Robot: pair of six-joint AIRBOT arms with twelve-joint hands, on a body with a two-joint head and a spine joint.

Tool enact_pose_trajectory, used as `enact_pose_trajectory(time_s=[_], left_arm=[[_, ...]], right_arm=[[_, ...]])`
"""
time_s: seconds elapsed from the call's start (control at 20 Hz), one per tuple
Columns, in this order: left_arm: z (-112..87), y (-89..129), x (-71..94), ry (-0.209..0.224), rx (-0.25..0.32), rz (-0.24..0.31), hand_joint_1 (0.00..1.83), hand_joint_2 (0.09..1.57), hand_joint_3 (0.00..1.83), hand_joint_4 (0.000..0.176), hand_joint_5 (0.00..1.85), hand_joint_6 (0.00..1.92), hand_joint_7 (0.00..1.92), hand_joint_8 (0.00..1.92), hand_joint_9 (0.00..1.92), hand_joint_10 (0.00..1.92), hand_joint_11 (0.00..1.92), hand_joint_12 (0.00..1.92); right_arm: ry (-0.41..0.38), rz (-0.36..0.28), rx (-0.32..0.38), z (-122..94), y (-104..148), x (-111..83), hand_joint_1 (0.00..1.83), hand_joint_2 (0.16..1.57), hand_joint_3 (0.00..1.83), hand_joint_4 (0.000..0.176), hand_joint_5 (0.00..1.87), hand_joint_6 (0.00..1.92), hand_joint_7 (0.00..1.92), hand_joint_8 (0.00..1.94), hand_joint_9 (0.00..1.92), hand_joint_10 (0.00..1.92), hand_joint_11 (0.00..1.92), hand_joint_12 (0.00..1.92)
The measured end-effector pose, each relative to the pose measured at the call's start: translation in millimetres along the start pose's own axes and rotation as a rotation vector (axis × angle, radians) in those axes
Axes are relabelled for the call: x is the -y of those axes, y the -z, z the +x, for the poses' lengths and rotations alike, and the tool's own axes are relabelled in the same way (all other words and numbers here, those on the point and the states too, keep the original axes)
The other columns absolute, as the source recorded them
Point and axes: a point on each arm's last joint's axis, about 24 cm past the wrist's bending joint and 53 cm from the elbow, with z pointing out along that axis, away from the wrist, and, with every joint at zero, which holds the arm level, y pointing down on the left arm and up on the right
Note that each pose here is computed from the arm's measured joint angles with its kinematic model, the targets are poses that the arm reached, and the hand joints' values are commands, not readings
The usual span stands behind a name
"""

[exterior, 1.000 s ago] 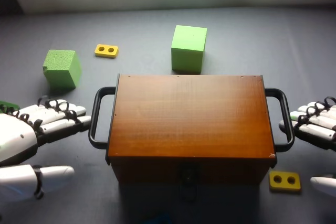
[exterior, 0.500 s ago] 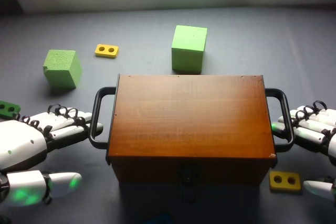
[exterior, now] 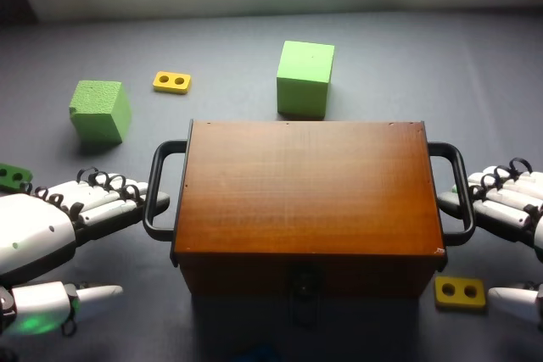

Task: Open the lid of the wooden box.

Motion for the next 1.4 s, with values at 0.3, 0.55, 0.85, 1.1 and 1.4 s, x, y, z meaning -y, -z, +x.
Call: enact_pose_trajectory(time_s=[0.3,0.55,0.85,1.1,1.4], left_arm=[[-2.4,0,0.8,-0.005,0.010,0.003,0.54,1.40,0.00,0.077,0.00,0.00,0.00,0.00,0.00,0.00,0.00,0.00],[-13.9,3,10.0,-0.015,0.047,0.033,0.48,1.42,0.00,0.064,0.00,0.00,0.00,0.00,0.00,0.00,0.00,0.00],[-18.6,5,19.3,-0.023,0.067,0.062,0.52,1.41,0.00,0.119,0.00,0.00,0.00,0.00,0.00,0.00,0.00,0.00],[-39.1,6,27.7,-0.055,0.134,0.087,0.51,1.42,0.00,0.045,0.00,0.00,0.00,0.00,0.00,0.00,0.00,0.00],[-72.3,-3,43.5,-0.096,0.220,0.137,0.62,1.37,0.00,0.020,0.00,0.00,0.00,0.00,0.00,0.00,0.00,0.00]], right_arm=[[-0.007,0.003,0.023,-10,4,-1.3,0.29,1.40,0.00,0.000,0.00,0.00,0.00,0.00,0.00,0.00,0.00,0.00],[-0.024,-0.020,0.068,-22,7,-6.6,0.28,1.39,0.00,0.000,0.00,0.00,0.00,0.00,0.00,0.00,0.00,0.00],[-0.023,-0.045,0.088,-27,9,-13.8,0.30,1.38,0.00,0.000,0.00,0.00,0.00,0.00,0.00,0.00,0.00,0.00],[-0.004,-0.079,0.141,-44,13,-21.1,0.24,1.37,0.00,0.000,0.00,0.00,0.00,0.00,0.00,0.00,0.00,0.00],[-0.004,-0.097,0.214,-66,12,-22.3,0.17,1.38,0.00,0.000,0.00,0.00,0.00,0.00,0.00,0.00,0.00,0.00]])
